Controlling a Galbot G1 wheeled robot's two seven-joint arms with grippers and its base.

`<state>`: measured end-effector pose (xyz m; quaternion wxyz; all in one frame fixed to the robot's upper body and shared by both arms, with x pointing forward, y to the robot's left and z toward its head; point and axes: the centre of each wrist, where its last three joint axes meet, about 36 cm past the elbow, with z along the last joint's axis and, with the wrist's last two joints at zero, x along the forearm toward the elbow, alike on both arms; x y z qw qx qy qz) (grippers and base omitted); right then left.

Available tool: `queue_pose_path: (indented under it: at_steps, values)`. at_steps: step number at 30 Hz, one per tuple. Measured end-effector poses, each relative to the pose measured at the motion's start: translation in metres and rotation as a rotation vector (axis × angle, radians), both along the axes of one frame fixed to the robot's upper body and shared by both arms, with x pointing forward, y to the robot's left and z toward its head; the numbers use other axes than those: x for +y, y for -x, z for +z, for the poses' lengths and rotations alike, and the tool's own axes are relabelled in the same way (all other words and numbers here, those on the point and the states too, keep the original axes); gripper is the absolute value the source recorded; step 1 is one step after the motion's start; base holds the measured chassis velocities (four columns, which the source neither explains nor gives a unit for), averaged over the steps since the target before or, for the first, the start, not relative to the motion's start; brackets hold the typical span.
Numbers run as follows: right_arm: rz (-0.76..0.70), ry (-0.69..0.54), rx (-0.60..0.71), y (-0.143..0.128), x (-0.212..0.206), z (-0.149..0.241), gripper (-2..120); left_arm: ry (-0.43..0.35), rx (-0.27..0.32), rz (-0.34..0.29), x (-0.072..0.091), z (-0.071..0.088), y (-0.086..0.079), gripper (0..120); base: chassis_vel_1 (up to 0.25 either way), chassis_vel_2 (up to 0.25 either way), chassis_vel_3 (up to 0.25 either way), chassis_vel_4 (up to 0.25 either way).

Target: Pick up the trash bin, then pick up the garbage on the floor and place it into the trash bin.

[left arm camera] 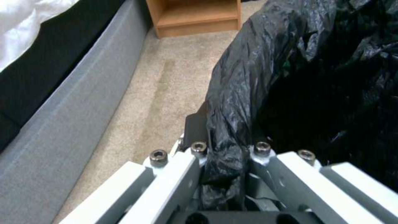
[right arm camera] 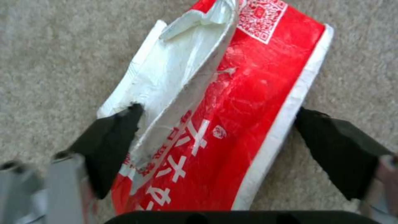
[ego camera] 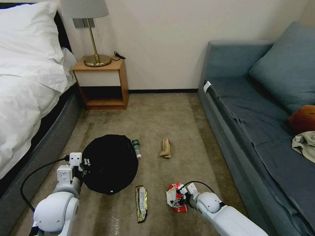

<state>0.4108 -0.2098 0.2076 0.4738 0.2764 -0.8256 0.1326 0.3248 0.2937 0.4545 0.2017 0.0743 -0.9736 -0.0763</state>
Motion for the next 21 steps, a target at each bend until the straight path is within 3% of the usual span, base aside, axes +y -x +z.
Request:
queue_pose_path:
  at_steps: [12,15,17,21]
  values:
    - [-0.011,-0.003,-0.017,0.002,-0.013,0.002,57,0.005,-0.007,-0.003,-0.003,0.002,0.003,4,0.0,0.0,0.0,0.0]
    - [-0.016,-0.002,-0.022,0.003,-0.015,0.003,47,0.002,-0.012,-0.004,-0.004,0.003,0.004,4,0.0,0.0,0.0,0.0]
    - [-0.024,0.002,-0.029,0.004,-0.02,0.005,34,0.004,-0.013,-0.007,-0.005,0.003,0.006,4,0.0,0.0,0.0,0.0]
    - [-0.045,0.015,-0.044,0.001,-0.029,0.008,22,0.004,-0.016,-0.009,-0.007,0.003,0.009,4,0.0,0.0,0.0,0.0]
